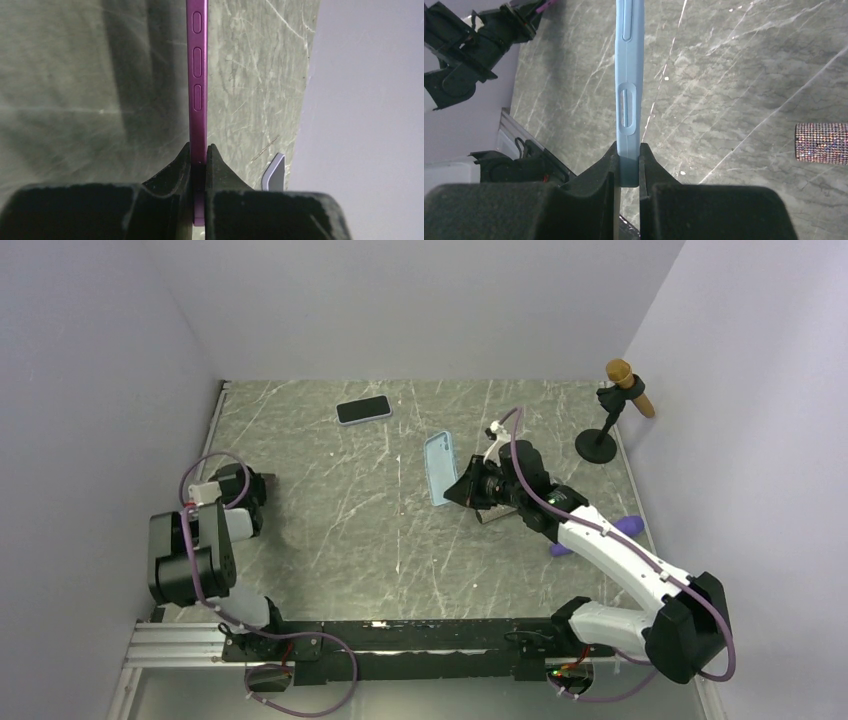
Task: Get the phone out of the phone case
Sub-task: Place the phone at the center of the board.
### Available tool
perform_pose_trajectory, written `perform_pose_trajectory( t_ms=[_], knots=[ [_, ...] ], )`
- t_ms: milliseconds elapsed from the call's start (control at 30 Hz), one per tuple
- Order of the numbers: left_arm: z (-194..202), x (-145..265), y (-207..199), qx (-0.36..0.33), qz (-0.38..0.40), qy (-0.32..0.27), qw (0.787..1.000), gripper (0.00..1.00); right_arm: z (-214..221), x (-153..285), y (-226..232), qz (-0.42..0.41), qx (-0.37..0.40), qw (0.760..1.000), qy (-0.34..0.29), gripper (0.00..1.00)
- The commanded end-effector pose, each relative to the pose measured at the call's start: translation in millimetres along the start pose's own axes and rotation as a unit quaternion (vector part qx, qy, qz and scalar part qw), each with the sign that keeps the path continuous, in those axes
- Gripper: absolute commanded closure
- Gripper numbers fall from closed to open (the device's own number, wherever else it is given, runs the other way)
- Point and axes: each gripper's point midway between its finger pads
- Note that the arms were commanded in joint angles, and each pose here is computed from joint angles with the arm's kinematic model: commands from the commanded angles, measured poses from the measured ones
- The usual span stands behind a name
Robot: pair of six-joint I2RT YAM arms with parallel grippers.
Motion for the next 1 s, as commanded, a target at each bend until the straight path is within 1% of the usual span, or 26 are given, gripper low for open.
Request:
perform_pose_trajectory(
  t_ms=[0, 100, 267, 400, 500, 633, 733, 833, 933, 967],
  knots=[
    [-29, -11, -68, 0.047, 0.119, -0.035, 0.991, 1.00, -9, -3, 18, -0.013, -0.002, 1.000, -0.018, 1.00],
    [-26, -24, -69, 0.048, 0.124, -0.027, 0.991, 1.00, -5, -8, 19, -0.009, 0.000, 1.000, -0.017, 1.00],
    [-23, -37, -52, 0.054, 0.103, -0.024, 0.993, 0.99, -2, -14, 27, -0.008, 0.002, 1.000, -0.011, 1.00],
    [-10, -43, -39, 0.074, 0.087, 0.000, 0.993, 0.91, 2, -18, 41, -0.046, -0.011, 0.999, 0.000, 1.00],
    [-9, -45, -29, 0.085, 0.079, -0.002, 0.993, 0.83, 8, -21, 46, -0.060, -0.017, 0.998, 0.010, 1.00],
    [-7, -44, -22, 0.080, 0.061, 0.003, 0.995, 0.72, 16, -19, 42, -0.061, -0.019, 0.998, 0.012, 1.00],
    [-6, -41, -13, 0.077, 0.034, 0.006, 0.996, 0.58, 18, -13, 40, -0.066, -0.021, 0.998, 0.005, 1.00],
    [-4, -37, -7, 0.073, 0.015, 0.011, 0.997, 0.39, 20, -11, 40, -0.073, -0.022, 0.997, 0.003, 1.00],
    [-7, -32, -8, 0.062, 0.009, 0.011, 0.998, 0.16, 21, -11, 40, -0.078, -0.020, 0.997, 0.002, 1.00],
    [-9, -29, -7, 0.059, 0.005, 0.008, 0.998, 0.05, 21, -11, 40, -0.081, -0.018, 0.997, 0.002, 1.00]
  ],
)
Point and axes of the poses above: each gripper's point midway between its finger pads, its own x axis back along the fingers, its own y axis along the line the jaws close on, z = x × y, and after that the axes turned 11 degrees about -x, right-handed
